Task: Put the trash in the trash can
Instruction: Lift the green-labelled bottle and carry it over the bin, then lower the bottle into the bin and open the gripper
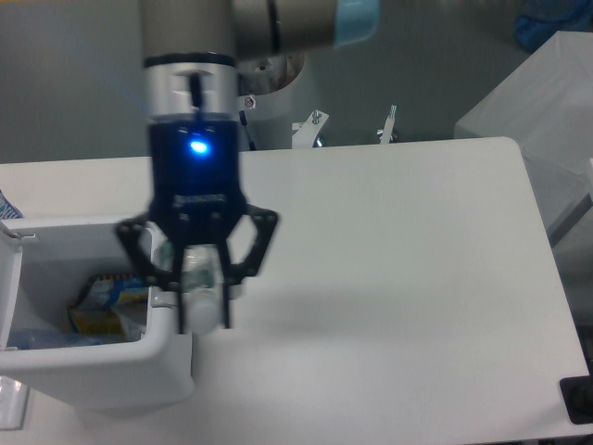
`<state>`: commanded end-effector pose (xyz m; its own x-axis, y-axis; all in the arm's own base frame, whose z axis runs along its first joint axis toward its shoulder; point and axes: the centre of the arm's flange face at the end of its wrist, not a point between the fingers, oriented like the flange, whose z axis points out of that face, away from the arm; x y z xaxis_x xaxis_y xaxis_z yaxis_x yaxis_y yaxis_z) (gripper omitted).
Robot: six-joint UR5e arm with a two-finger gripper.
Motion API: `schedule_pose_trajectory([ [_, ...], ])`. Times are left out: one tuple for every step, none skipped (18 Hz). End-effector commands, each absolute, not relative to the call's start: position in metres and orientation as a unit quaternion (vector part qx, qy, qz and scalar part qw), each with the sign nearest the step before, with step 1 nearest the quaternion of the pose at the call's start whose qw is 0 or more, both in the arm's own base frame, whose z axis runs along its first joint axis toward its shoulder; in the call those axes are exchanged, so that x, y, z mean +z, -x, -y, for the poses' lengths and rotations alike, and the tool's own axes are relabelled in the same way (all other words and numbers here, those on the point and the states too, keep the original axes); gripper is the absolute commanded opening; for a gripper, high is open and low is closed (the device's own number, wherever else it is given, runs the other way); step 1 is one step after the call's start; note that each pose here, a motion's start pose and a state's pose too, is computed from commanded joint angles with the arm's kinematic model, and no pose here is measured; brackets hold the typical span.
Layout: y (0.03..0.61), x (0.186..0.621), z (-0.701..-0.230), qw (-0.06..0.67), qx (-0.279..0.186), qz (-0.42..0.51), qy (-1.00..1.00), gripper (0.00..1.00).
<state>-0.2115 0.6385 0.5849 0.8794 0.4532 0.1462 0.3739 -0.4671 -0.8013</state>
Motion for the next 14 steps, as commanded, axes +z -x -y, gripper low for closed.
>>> schedule_pose_trajectory([
  [0.202, 0.582, -0.643, 0.454, 0.04, 0.236, 0.858, 0.33],
  [0.197, 0.58, -0.646, 0.453, 0.038, 0.232, 0.86, 0.33],
  [0.193, 0.575, -0.65, 0.449, 0.035, 0.228, 0.863, 0.33],
  [0.187, 0.572, -0.654, 0.448, 0.032, 0.224, 0.865, 0.33],
  [0.182, 0.569, -0.656, 0.446, 0.031, 0.22, 0.867, 0.34],
  [0.178, 0.563, -0.658, 0.442, 0.029, 0.217, 0.87, 0.34],
  [0.175, 0.557, -0.66, 0.436, 0.027, 0.214, 0.874, 0.34],
  [0.172, 0.548, -0.66, 0.43, 0.026, 0.212, 0.878, 0.35],
  [0.17, 0.54, -0.66, 0.422, 0.025, 0.209, 0.882, 0.36],
  [0.168, 0.536, -0.659, 0.418, 0.027, 0.204, 0.885, 0.38],
  [0.168, 0.535, -0.658, 0.417, 0.029, 0.198, 0.887, 0.41],
  [0.167, 0.534, -0.657, 0.416, 0.03, 0.195, 0.888, 0.47],
  [0.166, 0.532, -0.656, 0.413, 0.03, 0.195, 0.889, 0.47],
  [0.163, 0.528, -0.653, 0.409, 0.028, 0.194, 0.891, 0.47],
])
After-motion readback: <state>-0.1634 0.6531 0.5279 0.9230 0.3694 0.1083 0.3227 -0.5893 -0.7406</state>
